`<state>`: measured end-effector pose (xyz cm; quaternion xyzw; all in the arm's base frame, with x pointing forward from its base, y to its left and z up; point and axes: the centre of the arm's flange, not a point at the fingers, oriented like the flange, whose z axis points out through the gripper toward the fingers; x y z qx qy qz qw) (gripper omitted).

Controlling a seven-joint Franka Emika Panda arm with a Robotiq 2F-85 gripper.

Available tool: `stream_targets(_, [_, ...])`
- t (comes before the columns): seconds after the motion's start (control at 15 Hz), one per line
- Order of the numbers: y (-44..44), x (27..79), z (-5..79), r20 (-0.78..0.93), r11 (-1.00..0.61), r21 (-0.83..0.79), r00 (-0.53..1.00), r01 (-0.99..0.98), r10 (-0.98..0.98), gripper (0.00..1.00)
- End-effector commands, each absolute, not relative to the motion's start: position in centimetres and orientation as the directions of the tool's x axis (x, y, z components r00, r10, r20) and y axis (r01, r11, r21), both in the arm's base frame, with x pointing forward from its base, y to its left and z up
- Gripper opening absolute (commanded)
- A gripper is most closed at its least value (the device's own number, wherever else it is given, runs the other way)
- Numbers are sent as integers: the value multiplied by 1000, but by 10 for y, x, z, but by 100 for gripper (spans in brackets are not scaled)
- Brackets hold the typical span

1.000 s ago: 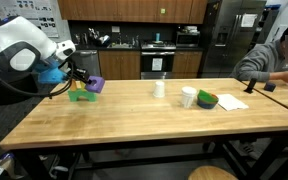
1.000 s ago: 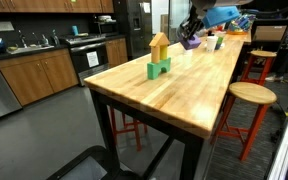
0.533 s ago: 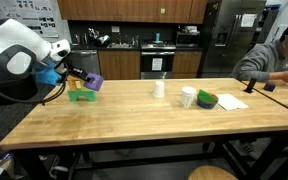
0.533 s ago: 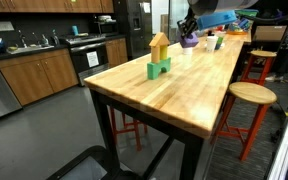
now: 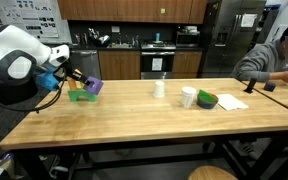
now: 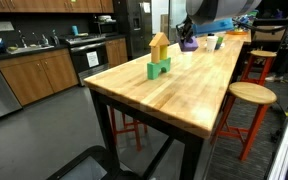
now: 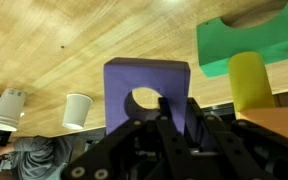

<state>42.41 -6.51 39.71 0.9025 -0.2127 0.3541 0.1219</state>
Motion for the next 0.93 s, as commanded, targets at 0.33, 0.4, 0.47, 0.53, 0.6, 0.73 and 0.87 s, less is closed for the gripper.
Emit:
stream_targets(0.33, [-68, 435, 347, 690, -817, 14, 597, -577, -410, 5])
stream_targets(0.4, [-71, 435, 344, 694, -805, -8, 576, -593, -431, 5])
stream_targets(0.47, [-77, 433, 338, 696, -791, -30, 555, -610, -455, 5])
stream_targets(0.53, [-82, 429, 331, 697, -778, -53, 534, -627, -478, 5])
stream_targets(0.6, [-85, 426, 325, 700, -764, -64, 517, -642, -493, 5])
stream_targets(0.73, [-93, 417, 307, 702, -737, -87, 484, -670, -523, 5])
stream_targets(0.87, [-101, 409, 288, 709, -719, -94, 460, -689, -534, 5])
